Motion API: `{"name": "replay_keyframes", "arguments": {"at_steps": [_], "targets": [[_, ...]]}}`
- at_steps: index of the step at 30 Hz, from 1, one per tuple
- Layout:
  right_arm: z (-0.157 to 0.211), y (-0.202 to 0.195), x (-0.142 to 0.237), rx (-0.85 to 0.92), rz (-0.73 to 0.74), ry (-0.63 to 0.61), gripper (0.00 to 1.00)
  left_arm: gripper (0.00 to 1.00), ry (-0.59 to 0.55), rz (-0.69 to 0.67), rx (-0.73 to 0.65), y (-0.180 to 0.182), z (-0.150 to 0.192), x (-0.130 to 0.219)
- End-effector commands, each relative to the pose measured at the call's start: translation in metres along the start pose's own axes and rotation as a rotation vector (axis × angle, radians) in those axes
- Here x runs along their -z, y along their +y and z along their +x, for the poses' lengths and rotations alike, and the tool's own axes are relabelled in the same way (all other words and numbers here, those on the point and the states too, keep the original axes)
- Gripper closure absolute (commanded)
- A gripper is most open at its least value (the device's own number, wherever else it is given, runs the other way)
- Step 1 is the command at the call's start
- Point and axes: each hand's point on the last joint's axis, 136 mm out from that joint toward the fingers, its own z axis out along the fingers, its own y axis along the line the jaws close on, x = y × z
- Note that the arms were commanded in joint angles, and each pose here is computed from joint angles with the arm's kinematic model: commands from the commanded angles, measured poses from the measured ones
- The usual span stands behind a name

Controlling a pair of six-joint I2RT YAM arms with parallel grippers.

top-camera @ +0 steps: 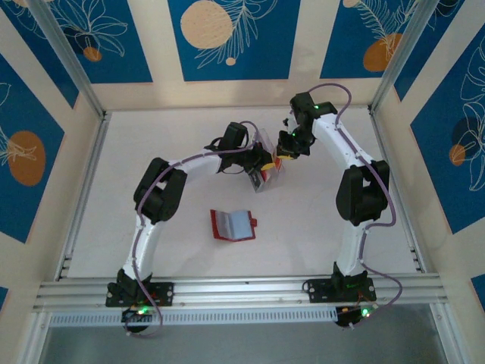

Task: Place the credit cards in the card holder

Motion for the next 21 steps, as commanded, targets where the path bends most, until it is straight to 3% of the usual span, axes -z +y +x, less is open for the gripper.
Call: {"name": "replay_keyframes", "arguments": {"at_steps": [1, 10, 21], "targets": [[0.001, 0.011, 0.023, -0.009, -0.055, -0.026, 0.88, 1.00, 0.022, -0.069, 0.032, 0.025, 0.008, -0.012], [0.001, 0.012, 0.022, -0.013, -0.066, -0.017, 0.91, 1.00, 0.024, -0.069, 0.032, 0.026, 0.008, -0.012], [0.003, 0.012, 0.011, -0.020, -0.069, 0.015, 0.84, 1.00, 0.020, -0.048, 0.027, 0.017, 0.007, -0.009]]}}
